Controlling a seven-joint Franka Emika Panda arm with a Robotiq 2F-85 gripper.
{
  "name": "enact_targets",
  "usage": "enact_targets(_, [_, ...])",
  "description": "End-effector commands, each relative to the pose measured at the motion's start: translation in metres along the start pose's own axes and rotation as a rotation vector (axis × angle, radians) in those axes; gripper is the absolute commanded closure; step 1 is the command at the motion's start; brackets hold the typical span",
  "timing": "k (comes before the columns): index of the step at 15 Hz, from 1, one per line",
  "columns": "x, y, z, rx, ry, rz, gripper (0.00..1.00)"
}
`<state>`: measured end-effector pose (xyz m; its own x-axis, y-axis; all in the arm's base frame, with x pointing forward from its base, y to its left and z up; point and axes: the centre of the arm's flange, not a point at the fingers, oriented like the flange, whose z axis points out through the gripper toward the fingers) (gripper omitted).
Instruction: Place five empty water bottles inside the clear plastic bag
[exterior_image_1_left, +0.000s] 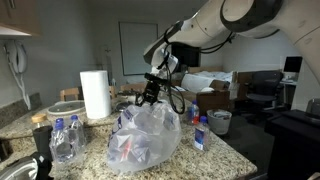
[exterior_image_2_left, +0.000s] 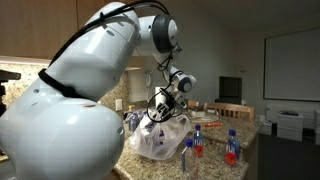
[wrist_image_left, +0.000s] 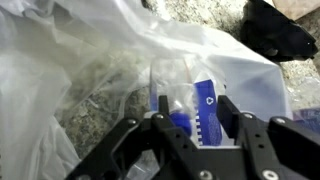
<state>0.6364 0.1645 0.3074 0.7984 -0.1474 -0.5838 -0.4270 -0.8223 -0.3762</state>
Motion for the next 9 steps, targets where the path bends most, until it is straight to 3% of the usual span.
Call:
enact_targets(1, [-0.023,0.009,-0.026,0.103,0.052,0.017,0.15])
enact_targets(3, [-0.046,0.013,-0.047,0.159,0.135,-0.008,0.02])
enact_targets(9, [-0.105,0.034,-0.111,0.233,0.383,-0.041,0.0])
